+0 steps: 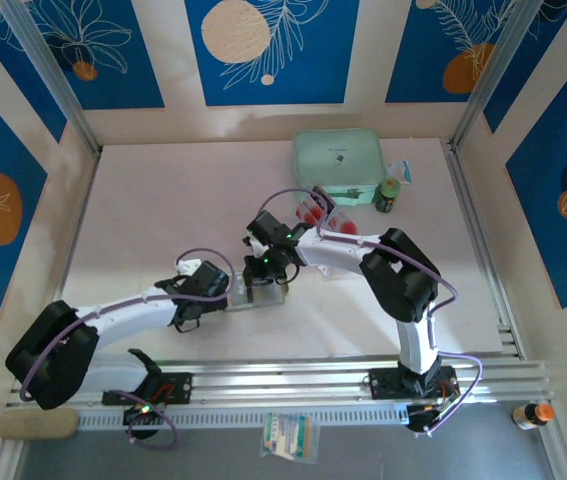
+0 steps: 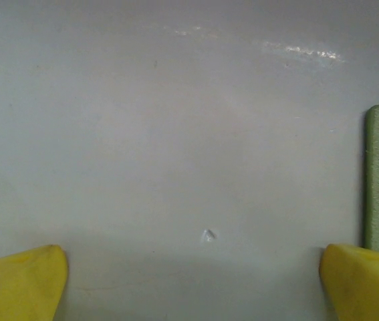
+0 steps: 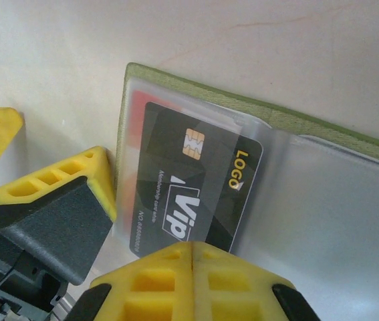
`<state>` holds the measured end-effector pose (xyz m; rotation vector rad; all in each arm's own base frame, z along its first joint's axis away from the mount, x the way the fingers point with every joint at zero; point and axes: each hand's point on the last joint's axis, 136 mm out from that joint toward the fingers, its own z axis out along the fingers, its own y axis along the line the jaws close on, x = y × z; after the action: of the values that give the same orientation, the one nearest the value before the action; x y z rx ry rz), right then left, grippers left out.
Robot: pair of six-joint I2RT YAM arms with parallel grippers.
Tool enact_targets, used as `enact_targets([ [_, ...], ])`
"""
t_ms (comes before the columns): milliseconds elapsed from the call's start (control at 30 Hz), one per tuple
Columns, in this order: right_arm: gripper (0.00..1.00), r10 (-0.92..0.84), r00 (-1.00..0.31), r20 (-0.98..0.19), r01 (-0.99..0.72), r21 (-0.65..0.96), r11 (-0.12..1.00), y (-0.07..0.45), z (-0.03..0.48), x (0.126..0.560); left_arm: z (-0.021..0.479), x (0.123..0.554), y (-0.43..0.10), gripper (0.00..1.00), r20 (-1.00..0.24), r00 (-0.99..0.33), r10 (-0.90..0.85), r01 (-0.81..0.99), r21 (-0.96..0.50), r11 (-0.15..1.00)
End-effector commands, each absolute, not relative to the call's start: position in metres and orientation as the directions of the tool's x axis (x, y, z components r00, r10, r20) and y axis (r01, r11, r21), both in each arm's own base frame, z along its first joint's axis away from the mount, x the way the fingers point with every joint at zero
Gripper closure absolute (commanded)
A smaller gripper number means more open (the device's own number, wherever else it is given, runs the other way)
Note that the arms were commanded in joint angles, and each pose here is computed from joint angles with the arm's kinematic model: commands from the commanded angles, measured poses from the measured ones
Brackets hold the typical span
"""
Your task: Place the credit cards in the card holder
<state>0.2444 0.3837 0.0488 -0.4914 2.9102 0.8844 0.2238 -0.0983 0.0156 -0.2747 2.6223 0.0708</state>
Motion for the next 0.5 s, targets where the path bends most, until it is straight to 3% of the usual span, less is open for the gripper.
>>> enact_targets([
  [0,0.97,-0.303,-0.946,-0.112,-0.317,0.502,0.805,0.377,0.033,0.239,0.009,0.220,-0.096,0.02,-0.452,-0.871,-0.194,-0.224,0.014,0.974],
  [467,1.00,-0.349,-0.934,-0.072,-0.338,0.493,0.802,0.390,0.020,0.232,0.007,0.222,-0.097,0.03,-0.453,-0.870,-0.195,-0.222,0.008,0.975],
])
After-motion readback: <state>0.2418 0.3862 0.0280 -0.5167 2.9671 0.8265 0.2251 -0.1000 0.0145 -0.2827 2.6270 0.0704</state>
